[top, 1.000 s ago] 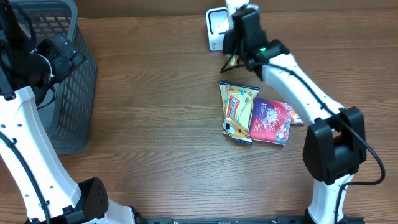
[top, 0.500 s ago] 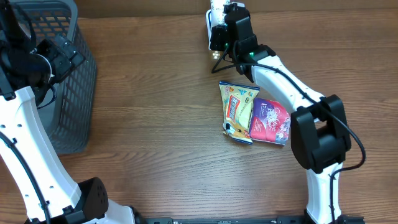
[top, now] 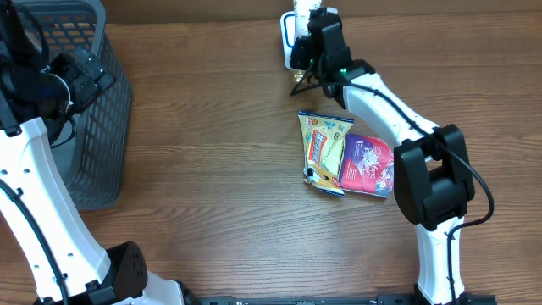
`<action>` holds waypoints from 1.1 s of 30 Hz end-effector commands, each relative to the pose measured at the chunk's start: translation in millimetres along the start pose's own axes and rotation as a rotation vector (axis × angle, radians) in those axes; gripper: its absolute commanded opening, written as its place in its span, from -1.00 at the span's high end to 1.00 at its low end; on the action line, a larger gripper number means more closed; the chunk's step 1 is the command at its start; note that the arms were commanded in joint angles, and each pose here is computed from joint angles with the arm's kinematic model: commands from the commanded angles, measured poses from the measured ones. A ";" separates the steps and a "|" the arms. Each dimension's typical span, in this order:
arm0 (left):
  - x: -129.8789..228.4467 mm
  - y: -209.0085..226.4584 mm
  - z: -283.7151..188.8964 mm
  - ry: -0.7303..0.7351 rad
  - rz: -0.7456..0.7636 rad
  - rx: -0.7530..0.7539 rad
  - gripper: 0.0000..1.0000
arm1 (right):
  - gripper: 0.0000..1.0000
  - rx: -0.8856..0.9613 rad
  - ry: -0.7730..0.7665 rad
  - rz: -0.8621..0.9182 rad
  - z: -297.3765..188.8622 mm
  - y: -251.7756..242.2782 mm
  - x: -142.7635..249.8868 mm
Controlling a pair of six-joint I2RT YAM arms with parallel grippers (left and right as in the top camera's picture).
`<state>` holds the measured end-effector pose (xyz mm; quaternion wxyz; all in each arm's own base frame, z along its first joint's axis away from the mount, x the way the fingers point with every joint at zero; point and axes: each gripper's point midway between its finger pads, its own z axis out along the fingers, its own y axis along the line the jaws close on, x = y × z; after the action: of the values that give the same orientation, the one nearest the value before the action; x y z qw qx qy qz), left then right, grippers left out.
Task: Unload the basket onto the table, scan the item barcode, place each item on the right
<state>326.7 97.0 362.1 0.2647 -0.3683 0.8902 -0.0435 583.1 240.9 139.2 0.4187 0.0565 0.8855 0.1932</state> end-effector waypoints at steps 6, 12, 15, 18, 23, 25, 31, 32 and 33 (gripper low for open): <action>-0.4 0.6 -2.5 -0.006 0.016 0.005 -1.00 | 0.93 0.114 -0.208 0.167 -94.6 -66.6 -152.8; -0.4 0.6 -2.5 -0.006 0.016 0.005 -1.00 | 0.93 0.395 -0.114 0.383 -143.1 -221.1 -153.8; -0.4 0.6 -2.5 -0.006 0.016 0.005 -1.00 | 0.93 0.528 -0.058 0.574 -168.5 -291.5 -130.9; -0.4 0.6 -2.5 -0.006 0.016 0.005 -1.00 | 0.93 0.651 -0.017 0.711 -201.1 -358.9 -106.7; -0.4 0.6 -2.5 -0.006 0.016 0.005 -1.00 | 0.93 0.792 0.003 0.865 -253.5 -446.4 -70.7; -0.4 0.6 -2.5 -0.006 0.016 0.005 -0.99 | 0.93 0.835 0.002 0.923 -272.0 -474.9 -54.9; -0.4 0.6 -2.5 -0.006 0.016 0.005 -1.00 | 0.93 0.918 -0.052 1.035 -314.4 -542.8 -19.7; -0.4 0.6 -2.5 -0.006 0.016 0.005 -1.00 | 0.93 0.928 -0.063 1.048 -319.9 -551.1 -15.3; -0.4 0.6 -2.4 -0.006 0.016 0.004 -0.99 | 0.93 0.935 -0.074 1.058 -324.1 -557.2 -12.6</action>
<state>326.7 97.0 362.1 0.2647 -0.3683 0.8902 -0.0435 385.9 -353.8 100.6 0.2014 0.6531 0.7296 -0.0250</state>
